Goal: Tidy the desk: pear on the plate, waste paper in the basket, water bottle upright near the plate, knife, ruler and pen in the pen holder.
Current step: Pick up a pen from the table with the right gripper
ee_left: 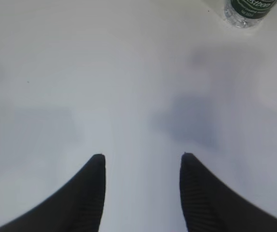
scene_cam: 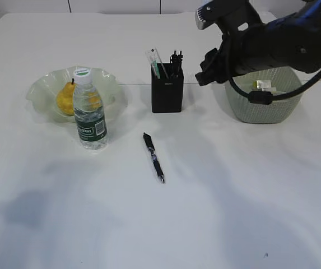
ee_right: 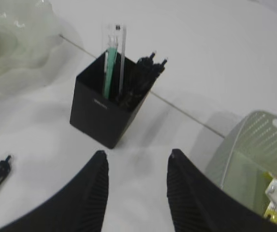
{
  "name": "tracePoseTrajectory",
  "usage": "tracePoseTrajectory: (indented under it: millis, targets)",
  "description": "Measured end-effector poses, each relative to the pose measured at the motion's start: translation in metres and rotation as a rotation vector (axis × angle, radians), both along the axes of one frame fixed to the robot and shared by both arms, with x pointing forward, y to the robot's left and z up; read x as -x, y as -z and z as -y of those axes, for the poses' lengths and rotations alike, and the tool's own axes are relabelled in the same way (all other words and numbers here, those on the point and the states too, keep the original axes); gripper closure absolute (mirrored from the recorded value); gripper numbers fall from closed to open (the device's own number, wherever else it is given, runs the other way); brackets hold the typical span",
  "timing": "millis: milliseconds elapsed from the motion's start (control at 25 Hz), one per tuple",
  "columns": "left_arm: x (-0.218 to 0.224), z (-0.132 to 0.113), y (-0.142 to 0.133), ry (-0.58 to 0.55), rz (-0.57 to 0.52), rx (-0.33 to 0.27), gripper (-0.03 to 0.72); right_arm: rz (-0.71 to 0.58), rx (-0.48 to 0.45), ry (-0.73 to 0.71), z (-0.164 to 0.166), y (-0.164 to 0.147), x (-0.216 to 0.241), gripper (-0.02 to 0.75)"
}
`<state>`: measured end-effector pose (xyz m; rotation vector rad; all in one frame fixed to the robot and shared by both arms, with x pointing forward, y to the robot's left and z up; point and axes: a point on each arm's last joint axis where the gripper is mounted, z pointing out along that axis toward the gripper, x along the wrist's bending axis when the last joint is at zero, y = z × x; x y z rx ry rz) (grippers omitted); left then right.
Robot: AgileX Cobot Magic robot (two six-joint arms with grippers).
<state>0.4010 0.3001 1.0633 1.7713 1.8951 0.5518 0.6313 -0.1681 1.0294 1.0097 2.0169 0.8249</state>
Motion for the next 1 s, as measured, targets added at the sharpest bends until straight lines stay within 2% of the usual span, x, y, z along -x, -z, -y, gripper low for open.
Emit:
tracePoseTrajectory:
  millis: [160, 400, 600, 880, 1000]
  targets:
    - [-0.001, 0.0, -0.001, -0.001, 0.01, 0.0, 0.34, -0.101, -0.016, 0.026, 0.001, 0.008, 0.004, 0.433]
    - [-0.001, 0.0, -0.001, -0.001, 0.011, 0.0, 0.34, -0.27, -0.112, 0.055, -0.003, 0.016, 0.014, 0.433]
    - [-0.001, 0.0, -0.001, -0.001, 0.016, 0.0, 0.34, -0.417, -0.113, 0.057, -0.004, 0.024, 0.024, 0.433]
    - [-0.002, 0.0, -0.002, -0.002, 0.029, -0.001, 0.34, -0.565, -0.253, 0.084, -0.013, 0.022, 0.029, 0.433]
    - [-0.003, 0.0, -0.002, -0.002, 0.041, -0.001, 0.34, -0.628, -0.277, 0.063, -0.024, 0.018, 0.024, 0.433]
